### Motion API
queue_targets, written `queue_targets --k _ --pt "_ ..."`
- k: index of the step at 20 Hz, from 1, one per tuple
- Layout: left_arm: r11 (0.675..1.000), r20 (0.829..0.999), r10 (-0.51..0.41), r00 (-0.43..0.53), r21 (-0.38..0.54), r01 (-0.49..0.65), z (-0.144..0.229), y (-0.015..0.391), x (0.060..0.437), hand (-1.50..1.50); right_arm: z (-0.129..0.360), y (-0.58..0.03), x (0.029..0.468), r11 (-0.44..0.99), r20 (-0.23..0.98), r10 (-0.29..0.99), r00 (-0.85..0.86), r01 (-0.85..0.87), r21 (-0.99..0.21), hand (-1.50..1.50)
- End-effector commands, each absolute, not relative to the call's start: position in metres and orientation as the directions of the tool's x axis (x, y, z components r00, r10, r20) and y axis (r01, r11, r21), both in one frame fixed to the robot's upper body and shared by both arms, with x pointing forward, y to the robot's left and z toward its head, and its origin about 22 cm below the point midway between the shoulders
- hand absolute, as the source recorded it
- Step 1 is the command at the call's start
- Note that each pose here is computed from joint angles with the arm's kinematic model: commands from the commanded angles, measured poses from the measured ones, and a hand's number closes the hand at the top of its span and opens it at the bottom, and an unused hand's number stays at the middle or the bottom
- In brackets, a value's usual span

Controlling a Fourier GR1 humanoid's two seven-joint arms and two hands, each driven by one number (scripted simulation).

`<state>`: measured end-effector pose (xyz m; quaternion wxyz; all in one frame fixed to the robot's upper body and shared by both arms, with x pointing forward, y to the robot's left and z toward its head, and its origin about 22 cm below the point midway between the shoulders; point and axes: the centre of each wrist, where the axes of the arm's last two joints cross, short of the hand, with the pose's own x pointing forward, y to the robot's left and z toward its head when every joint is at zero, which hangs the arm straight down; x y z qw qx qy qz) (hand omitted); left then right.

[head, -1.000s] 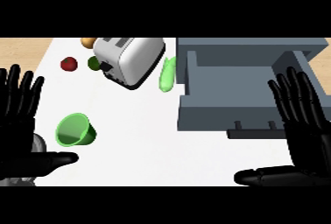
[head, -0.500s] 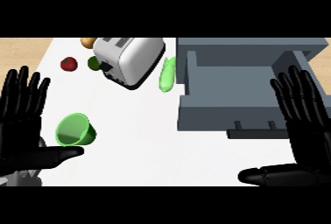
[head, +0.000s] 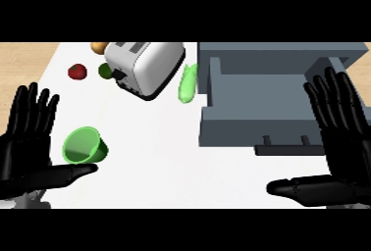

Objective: Pick up the cup, place it into the drawer and close the drawer

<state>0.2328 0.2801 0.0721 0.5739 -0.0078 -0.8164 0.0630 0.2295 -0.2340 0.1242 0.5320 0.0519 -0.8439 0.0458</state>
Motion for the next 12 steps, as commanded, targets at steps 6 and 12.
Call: queue_targets --k 6,12 --pt "0.989 0.967 0.062 -0.249 -0.093 -0.113 0.049 0.303 0.236 -1.50 0.124 -0.230 0.240 0.989 0.904 -0.025 -0.428 -0.140 -0.039 -1.50" --pt "0.979 0.975 0.033 -0.220 -0.076 -0.189 0.009 0.316 0.210 -1.50 0.142 -0.229 0.226 0.989 0.908 -0.035 -0.418 -0.142 -0.027 -1.50"
